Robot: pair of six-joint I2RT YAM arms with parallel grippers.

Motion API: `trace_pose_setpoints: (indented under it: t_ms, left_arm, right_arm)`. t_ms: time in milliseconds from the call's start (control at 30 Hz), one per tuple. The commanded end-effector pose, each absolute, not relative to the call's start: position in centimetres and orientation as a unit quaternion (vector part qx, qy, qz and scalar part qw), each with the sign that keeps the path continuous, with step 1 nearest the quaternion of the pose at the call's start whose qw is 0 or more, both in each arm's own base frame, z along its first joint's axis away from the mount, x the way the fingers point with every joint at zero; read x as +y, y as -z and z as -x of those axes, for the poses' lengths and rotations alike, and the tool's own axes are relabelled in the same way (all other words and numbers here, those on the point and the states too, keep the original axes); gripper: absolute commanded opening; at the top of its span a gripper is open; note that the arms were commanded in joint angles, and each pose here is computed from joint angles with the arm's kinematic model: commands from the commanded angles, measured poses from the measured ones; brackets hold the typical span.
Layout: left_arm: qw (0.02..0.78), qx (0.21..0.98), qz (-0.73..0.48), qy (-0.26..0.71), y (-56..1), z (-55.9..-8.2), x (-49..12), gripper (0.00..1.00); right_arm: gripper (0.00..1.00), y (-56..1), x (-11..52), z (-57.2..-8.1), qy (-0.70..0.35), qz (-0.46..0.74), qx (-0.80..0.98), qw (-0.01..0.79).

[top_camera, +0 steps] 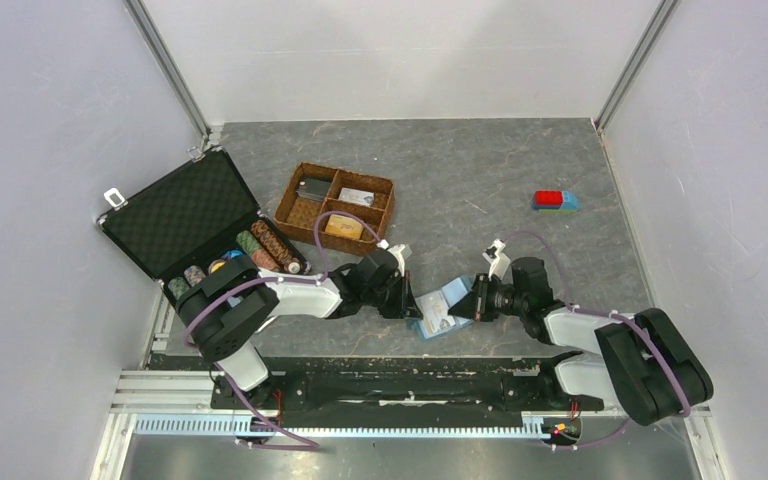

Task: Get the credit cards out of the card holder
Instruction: Remove the credit card from the card holder.

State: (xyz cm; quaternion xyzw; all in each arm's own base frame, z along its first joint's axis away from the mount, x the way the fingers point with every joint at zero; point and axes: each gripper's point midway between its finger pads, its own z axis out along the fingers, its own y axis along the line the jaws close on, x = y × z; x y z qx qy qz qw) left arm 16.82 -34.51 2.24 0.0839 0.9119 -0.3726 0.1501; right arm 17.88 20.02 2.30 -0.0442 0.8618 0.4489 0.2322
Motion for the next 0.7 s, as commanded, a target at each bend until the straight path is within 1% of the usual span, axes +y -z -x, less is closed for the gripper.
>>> trace_pose_setpoints:
  t_ms: [0,300,533,600,667]
  left_arm:
    - [0.135,0.936,-0.072,0.316,0.7,-16.1,-32.6,0.06]
    - [0.138,0.936,-0.074,0.314,0.6,-16.2,-32.5,0.06]
    - [0.141,0.93,-0.074,0.332,-0.7,-16.2,-33.1,0.08]
    - [0.136,0.924,-0.073,0.349,-1.7,-16.1,-33.7,0.11]
    - [0.131,0.913,-0.076,0.379,-3.5,-16.0,-34.9,0.18]
  right_arm:
    - [0.0,-2.9,19.2,-17.9,-0.455,0.061,0.854,0.246]
    - [0.0,-2.4,17.3,-18.1,-0.439,0.038,0.866,0.238]
    - [0.0,-4.2,15.8,-19.9,-0.426,0.018,0.862,0.273]
    - [0.0,-4.7,15.3,-20.6,-0.413,0.002,0.865,0.285]
    - [0.0,-5.8,15.1,-21.2,-0.408,-0.006,0.862,0.301]
